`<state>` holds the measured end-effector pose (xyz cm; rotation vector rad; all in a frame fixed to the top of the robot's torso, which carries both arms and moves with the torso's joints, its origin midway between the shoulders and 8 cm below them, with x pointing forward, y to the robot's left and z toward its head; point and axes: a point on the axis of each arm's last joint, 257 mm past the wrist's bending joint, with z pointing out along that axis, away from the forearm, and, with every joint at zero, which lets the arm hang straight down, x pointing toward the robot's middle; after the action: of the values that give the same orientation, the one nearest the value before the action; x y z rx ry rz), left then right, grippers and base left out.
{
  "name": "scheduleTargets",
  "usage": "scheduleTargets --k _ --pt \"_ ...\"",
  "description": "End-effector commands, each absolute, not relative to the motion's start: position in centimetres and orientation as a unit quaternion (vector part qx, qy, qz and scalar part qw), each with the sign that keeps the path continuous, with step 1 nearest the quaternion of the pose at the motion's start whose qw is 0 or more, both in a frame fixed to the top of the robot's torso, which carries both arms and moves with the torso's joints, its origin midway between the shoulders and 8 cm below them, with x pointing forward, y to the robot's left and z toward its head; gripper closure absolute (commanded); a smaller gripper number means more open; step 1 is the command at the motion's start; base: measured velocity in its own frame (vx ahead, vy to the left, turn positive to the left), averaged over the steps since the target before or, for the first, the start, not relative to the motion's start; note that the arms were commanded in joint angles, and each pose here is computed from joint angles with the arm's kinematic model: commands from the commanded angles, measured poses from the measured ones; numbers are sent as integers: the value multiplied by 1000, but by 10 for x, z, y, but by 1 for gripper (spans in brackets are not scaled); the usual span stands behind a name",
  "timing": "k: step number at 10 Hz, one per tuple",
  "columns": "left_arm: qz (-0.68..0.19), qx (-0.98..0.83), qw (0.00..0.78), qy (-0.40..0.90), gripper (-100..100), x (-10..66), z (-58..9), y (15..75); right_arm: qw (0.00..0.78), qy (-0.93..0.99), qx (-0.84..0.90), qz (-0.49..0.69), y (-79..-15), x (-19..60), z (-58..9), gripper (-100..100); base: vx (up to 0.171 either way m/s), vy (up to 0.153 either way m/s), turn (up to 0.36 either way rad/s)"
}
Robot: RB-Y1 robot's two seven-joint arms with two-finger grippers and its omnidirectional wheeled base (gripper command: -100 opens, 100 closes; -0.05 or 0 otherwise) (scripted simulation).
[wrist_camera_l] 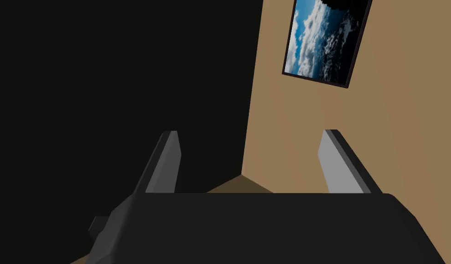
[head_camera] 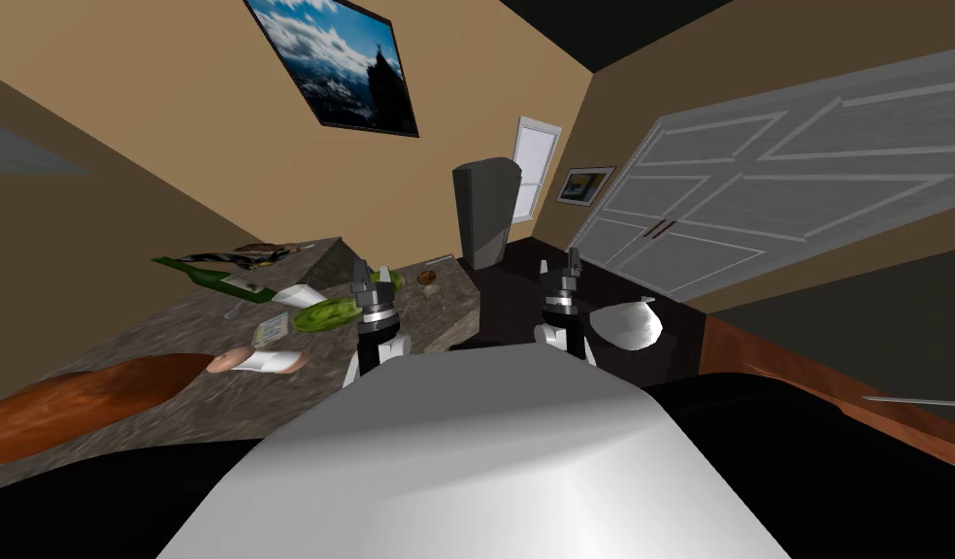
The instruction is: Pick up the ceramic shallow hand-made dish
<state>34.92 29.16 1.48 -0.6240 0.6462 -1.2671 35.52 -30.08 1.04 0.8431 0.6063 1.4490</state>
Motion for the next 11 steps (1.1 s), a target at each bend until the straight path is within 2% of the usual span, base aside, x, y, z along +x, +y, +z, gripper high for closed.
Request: scheduleTargets --k 1,11 --pt "-580 -282 701 305 -100 356 13 290 628 265 368 632 -301 355 10 0 -5 -16 -21" --pt "-630 -339 612 338 -100 398 6 294 628 265 368 632 -301 355 10 0 -21 -34 -19"
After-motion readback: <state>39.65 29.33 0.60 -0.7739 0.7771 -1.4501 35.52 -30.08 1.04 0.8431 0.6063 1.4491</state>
